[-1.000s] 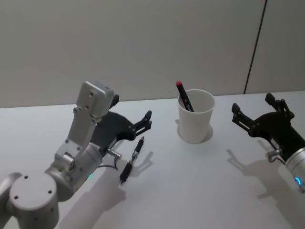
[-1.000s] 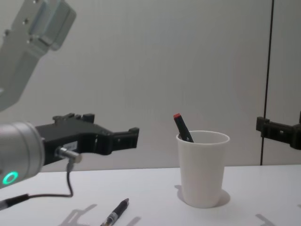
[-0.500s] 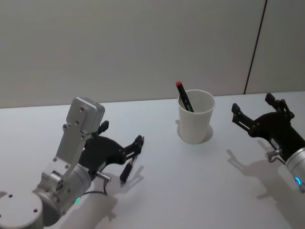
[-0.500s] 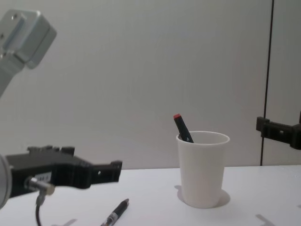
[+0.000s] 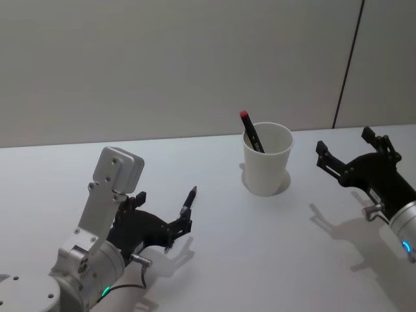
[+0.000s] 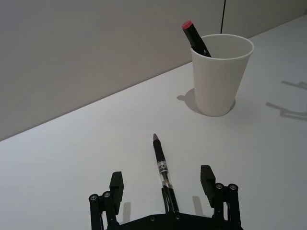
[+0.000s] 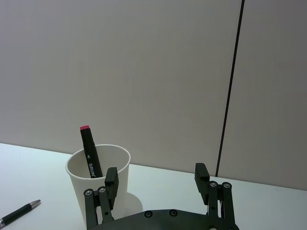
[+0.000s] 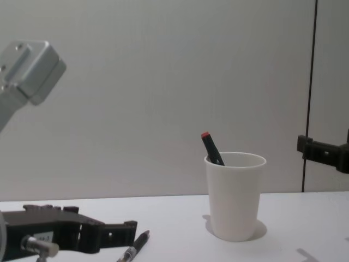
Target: Place the pen into the pen holder.
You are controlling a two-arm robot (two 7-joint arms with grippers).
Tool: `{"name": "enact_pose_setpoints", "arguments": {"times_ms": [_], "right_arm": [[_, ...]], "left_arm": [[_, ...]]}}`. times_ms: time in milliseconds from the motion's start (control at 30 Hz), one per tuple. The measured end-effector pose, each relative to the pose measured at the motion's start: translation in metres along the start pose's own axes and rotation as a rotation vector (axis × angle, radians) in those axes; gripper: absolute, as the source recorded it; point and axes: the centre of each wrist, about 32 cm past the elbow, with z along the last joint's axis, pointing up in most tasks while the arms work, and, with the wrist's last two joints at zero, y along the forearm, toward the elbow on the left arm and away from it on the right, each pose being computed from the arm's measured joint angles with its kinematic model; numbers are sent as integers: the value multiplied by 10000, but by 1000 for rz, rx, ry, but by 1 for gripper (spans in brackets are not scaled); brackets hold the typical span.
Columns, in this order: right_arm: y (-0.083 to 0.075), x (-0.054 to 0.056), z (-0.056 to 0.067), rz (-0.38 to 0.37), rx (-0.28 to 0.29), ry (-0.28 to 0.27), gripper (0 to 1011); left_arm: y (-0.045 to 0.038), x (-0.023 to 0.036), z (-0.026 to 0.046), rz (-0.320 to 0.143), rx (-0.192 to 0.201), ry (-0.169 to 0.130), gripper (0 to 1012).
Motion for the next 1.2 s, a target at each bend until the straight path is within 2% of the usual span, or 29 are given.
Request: {"name": "enact_pose_setpoints", "arguments": {"times_ms": [267,600,1200], "right_arm": [[0,0,0,0,0,0,1001],[0,0,0,0,0,0,1001],[0,0,0,0,0,0,1001]], "left_arm": [[-29,-75,13,-3,42,39,1001],[-93,-135,46,1,83,60,1001],[-215,-210,69,18,139,43,1001]]}}
